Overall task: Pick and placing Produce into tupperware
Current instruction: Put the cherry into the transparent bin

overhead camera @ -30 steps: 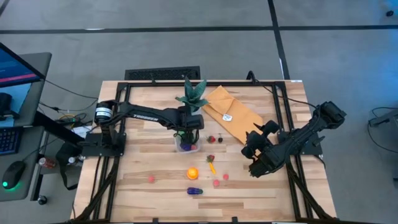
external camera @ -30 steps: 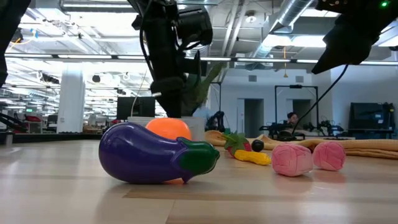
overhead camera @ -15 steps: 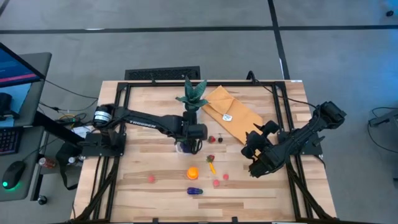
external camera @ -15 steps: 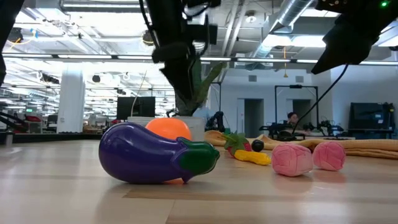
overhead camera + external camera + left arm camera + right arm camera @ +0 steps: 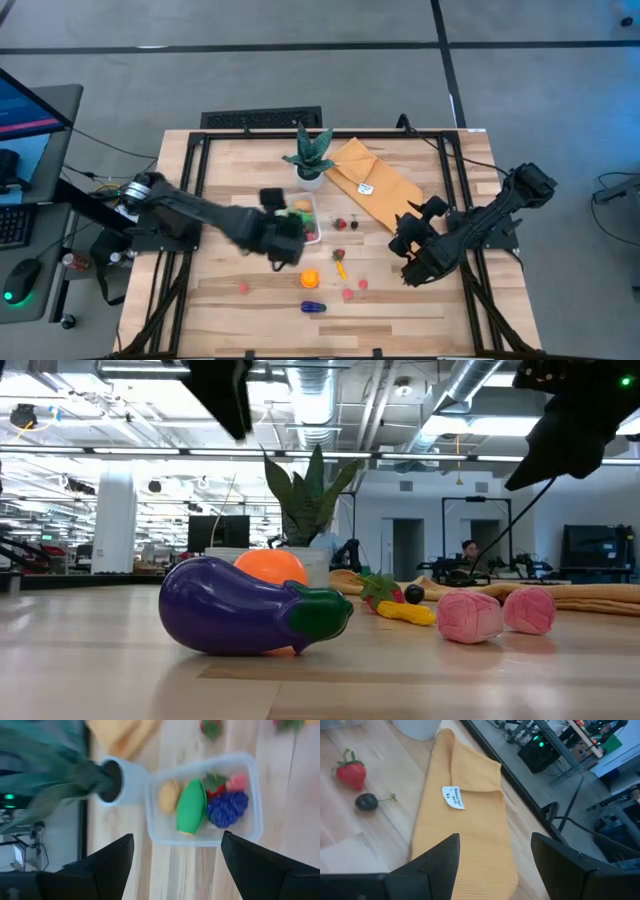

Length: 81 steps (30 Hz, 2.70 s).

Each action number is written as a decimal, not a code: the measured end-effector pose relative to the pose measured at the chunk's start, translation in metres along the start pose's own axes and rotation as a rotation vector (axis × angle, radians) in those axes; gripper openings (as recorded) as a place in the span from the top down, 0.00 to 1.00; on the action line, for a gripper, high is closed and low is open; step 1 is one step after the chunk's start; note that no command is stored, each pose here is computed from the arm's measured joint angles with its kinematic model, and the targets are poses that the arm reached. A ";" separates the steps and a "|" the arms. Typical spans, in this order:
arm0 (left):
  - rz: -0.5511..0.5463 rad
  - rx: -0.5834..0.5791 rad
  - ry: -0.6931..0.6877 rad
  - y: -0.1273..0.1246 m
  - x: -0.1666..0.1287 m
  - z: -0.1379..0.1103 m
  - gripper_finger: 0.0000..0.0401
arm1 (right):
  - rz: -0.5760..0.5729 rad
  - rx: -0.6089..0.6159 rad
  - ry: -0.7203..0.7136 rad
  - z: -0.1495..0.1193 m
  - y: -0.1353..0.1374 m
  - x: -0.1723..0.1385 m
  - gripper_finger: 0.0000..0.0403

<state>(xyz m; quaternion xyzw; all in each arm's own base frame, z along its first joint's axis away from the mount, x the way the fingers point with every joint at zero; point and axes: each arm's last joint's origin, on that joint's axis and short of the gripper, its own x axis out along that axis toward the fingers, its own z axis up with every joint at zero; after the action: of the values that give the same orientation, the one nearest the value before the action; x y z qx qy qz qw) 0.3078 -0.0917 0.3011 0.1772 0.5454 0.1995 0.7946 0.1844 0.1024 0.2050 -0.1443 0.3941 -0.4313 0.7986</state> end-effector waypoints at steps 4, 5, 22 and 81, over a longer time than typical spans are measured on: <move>0.028 -0.081 -0.142 -0.010 -0.037 -0.023 0.28 | 0.007 0.007 -0.003 -0.006 0.003 0.005 0.41; 0.035 -0.090 -0.179 -0.014 -0.045 -0.030 0.28 | 0.011 0.001 -0.006 -0.007 0.004 0.005 0.41; 0.134 -0.267 -0.612 -0.085 -0.035 -0.170 0.28 | 0.312 -0.223 -0.150 0.013 0.051 0.025 0.41; 0.151 -0.288 -0.661 -0.081 -0.027 -0.199 0.28 | 0.790 0.111 -0.094 0.001 0.038 0.139 0.46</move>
<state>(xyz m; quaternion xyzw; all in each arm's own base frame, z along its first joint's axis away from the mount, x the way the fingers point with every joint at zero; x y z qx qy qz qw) 0.1227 -0.1627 0.2142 0.1583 0.2110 0.2644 0.9276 0.2515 0.0130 0.1140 0.0422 0.3586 -0.1045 0.9267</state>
